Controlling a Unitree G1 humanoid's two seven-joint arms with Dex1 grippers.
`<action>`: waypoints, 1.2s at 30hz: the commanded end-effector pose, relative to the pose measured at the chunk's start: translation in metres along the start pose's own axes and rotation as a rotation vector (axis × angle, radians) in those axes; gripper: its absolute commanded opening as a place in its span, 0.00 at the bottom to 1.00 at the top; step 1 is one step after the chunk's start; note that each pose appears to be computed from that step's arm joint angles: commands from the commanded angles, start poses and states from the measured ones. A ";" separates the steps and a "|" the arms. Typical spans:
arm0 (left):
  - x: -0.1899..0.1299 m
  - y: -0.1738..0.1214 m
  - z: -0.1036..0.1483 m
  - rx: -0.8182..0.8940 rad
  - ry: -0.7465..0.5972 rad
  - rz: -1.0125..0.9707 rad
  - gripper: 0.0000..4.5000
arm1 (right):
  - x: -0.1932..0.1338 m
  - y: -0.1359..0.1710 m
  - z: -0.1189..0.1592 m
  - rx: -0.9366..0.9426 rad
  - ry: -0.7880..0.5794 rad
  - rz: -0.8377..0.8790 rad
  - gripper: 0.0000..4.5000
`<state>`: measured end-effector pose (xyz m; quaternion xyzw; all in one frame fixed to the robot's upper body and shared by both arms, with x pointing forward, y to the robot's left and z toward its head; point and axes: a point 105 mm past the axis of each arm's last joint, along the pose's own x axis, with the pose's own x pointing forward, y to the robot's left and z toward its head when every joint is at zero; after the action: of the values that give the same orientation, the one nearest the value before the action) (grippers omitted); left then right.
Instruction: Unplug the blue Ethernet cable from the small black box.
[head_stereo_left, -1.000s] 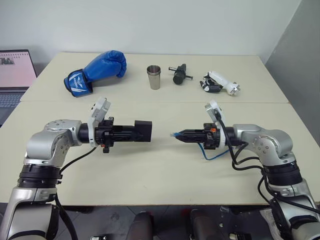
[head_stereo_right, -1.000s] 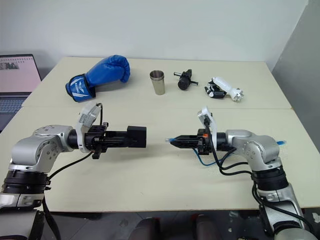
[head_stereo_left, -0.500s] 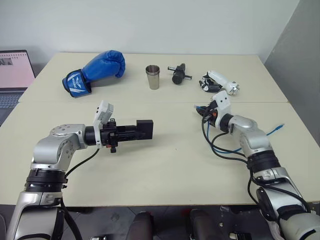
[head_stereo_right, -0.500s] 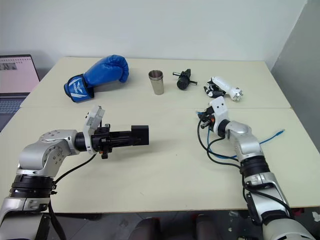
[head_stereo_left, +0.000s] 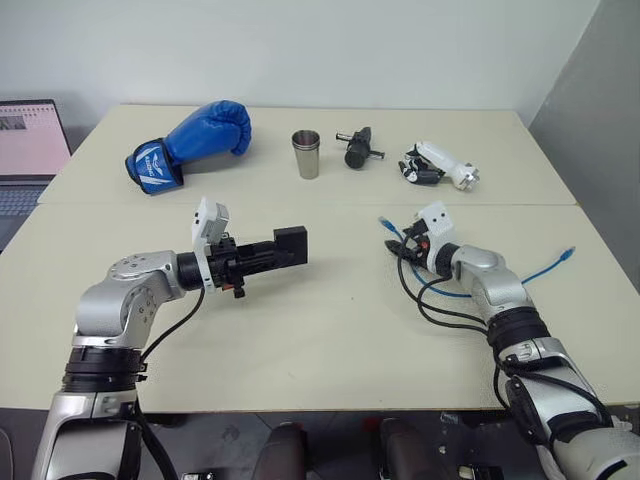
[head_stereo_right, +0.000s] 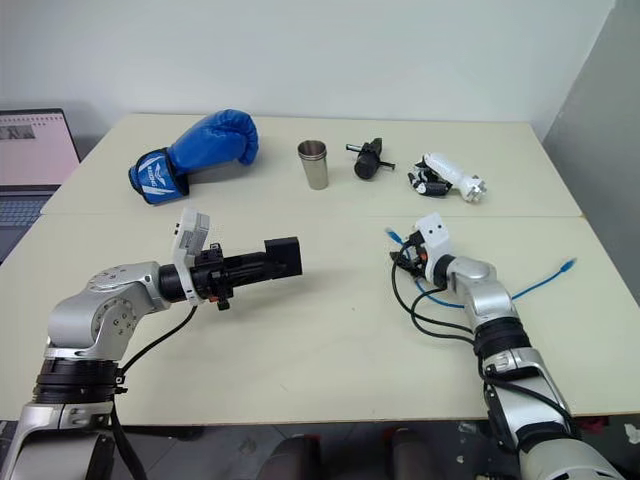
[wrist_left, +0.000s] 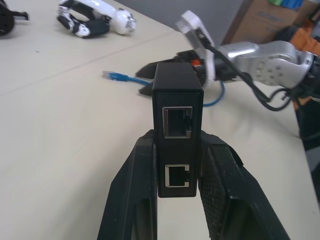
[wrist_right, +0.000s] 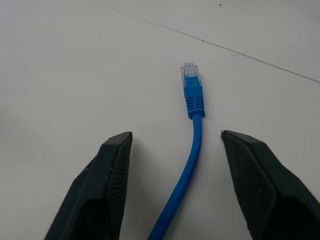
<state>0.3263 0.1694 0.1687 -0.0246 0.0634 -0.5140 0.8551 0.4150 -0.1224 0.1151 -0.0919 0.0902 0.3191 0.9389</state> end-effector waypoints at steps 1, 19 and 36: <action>-0.004 0.010 0.022 0.075 -0.082 0.105 0.17 | -0.019 0.015 0.049 -0.120 -0.143 0.114 0.91; -0.034 0.077 -0.033 0.150 -0.103 0.742 0.17 | -0.041 0.105 0.071 -0.267 -0.136 0.506 1.00; -0.045 0.074 -0.071 0.046 -0.047 0.791 0.35 | -0.049 0.119 0.073 -0.268 -0.117 0.615 1.00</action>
<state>0.3628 0.2439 0.0933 0.0198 0.0397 -0.1476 0.9880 0.3160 -0.0441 0.1674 -0.1579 0.0430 0.5919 0.7892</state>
